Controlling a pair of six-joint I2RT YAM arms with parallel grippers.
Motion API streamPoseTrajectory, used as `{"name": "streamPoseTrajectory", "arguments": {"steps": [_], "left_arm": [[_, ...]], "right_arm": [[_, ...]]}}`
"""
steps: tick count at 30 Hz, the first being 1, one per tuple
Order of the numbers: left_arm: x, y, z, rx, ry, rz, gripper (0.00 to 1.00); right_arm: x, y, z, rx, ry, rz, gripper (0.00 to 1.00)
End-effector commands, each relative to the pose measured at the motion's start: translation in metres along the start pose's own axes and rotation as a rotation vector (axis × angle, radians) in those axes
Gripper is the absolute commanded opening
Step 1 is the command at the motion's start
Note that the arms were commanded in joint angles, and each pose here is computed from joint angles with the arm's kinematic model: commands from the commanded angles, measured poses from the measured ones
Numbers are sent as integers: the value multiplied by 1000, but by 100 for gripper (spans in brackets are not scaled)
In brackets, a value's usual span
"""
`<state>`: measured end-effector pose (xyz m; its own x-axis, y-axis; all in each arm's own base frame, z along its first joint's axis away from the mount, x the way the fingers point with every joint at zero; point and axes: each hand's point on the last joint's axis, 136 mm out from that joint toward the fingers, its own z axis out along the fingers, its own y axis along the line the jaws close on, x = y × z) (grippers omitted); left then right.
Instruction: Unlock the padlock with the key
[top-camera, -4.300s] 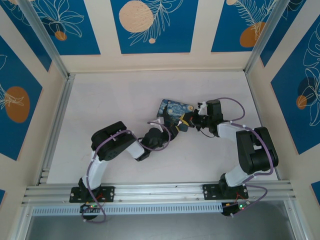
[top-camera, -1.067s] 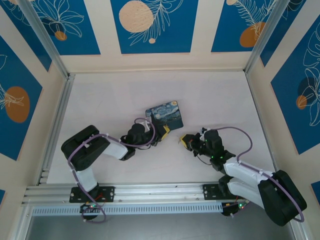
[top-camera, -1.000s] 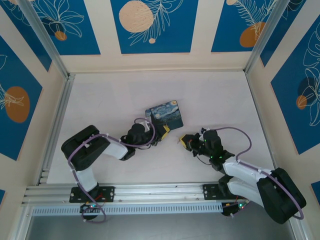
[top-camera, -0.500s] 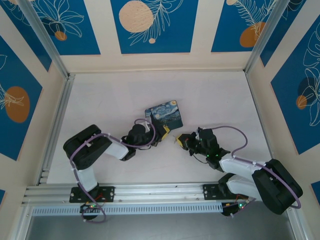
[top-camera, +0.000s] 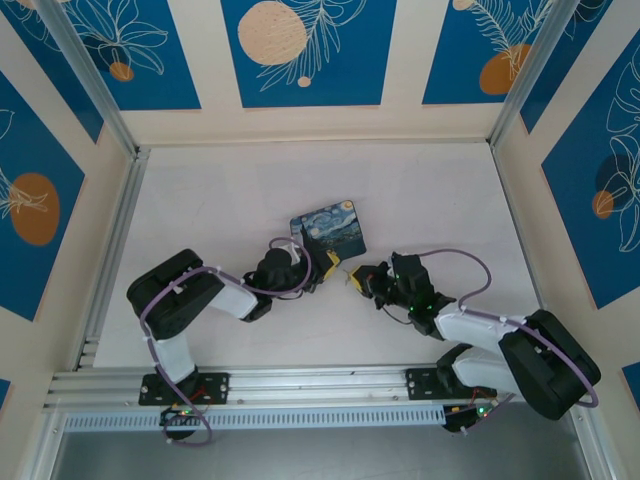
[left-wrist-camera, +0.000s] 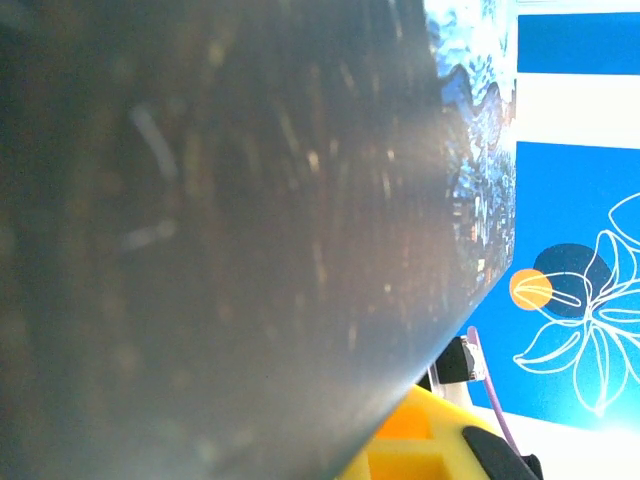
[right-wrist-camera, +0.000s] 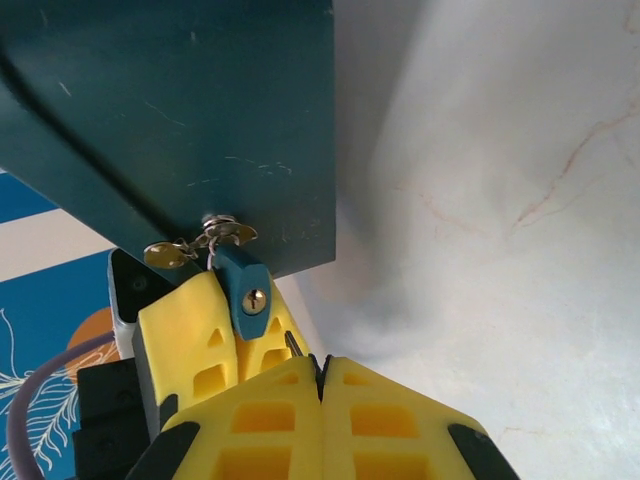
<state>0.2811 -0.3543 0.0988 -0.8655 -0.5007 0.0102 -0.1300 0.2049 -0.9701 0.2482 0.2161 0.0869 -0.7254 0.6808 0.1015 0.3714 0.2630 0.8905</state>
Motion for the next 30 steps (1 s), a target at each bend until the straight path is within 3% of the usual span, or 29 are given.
{"name": "streamPoseTrajectory", "arguments": {"steps": [1,30], "left_arm": [[0,-25,4,86,-6,5,0],[3,-21,1,79,-11,4,0]], "right_arm": [[-4,18,4,-38,-27,-1,0],[-11,25,7,-30,-37,4,0]]}}
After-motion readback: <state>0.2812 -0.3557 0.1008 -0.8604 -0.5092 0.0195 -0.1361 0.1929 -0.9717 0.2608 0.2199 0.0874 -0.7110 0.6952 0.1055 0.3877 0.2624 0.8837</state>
